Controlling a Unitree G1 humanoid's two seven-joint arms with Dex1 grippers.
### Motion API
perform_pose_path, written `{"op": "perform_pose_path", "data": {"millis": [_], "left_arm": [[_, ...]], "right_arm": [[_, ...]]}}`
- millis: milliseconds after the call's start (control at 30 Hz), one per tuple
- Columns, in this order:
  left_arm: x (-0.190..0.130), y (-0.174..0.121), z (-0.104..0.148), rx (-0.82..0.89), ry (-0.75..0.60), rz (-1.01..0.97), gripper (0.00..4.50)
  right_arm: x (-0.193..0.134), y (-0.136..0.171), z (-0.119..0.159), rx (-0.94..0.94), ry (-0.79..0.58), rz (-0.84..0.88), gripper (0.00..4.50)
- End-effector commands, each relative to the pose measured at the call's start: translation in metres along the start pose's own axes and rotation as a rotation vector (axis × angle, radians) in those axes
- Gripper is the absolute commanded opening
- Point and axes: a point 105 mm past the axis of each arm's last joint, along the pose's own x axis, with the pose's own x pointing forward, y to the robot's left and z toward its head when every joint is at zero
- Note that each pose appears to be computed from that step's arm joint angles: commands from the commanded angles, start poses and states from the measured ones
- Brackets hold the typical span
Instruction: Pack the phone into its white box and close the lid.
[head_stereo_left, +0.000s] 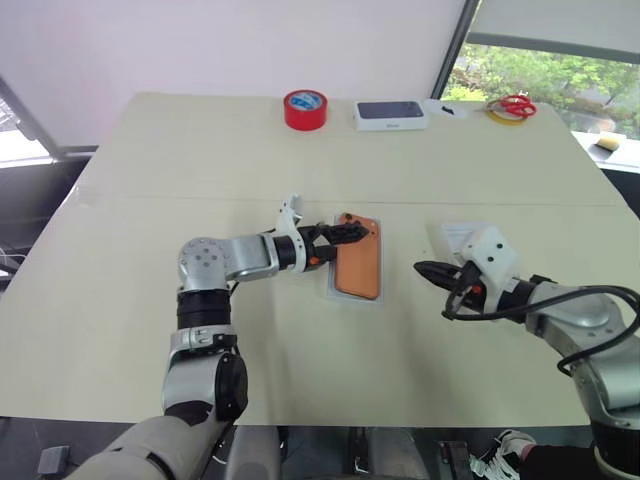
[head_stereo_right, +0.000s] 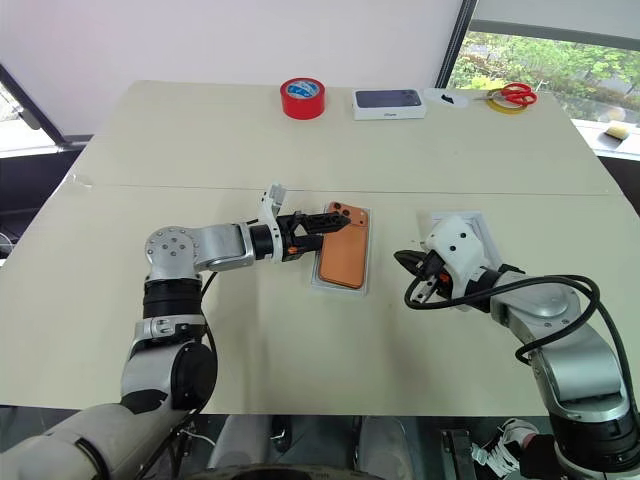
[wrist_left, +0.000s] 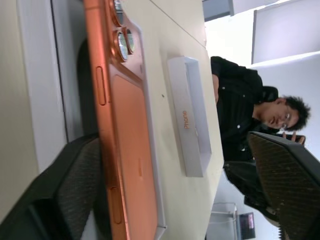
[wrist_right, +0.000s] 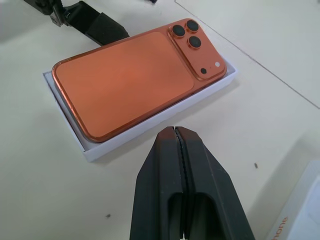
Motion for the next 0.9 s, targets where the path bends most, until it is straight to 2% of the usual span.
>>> {"op": "perform_pose_path", "data": {"millis": [33,200,233,300,467,500,533,667,900], "left_arm": [[-0.015,-0.013,0.013,0.133,-0.016,-0.001,4.45],[-0.040,-0.009,0.026,0.288,-0.051,0.061,4.45],[-0.045,-0.008,0.028,0.336,-0.063,0.077,4.22],[-0.054,-0.005,0.030,0.458,-0.081,0.121,3.52],[-0.049,0.021,0.016,0.698,-0.029,0.240,1.02],[-0.045,0.025,0.014,0.752,-0.018,0.261,0.39],[-0.041,0.027,0.011,0.790,-0.009,0.265,0.03],[-0.026,0.032,0.002,0.926,0.009,0.252,0.03],[0.005,0.015,-0.025,0.953,0.091,0.134,0.03]], "right_arm": [[0.002,-0.008,0.004,-0.049,0.017,-0.039,0.00],[0.012,-0.020,-0.002,-0.046,0.065,-0.109,0.00],[0.015,-0.022,-0.003,-0.039,0.074,-0.116,0.00],[0.021,-0.025,-0.009,-0.036,0.115,-0.135,0.00],[0.044,-0.017,-0.018,-0.051,0.175,-0.141,0.00],[0.048,-0.017,-0.020,-0.051,0.184,-0.153,0.00],[0.053,-0.017,-0.021,-0.052,0.195,-0.166,0.00],[0.067,-0.014,-0.024,-0.046,0.213,-0.189,0.00],[0.078,0.001,-0.017,-0.039,0.191,-0.149,0.00]]}}
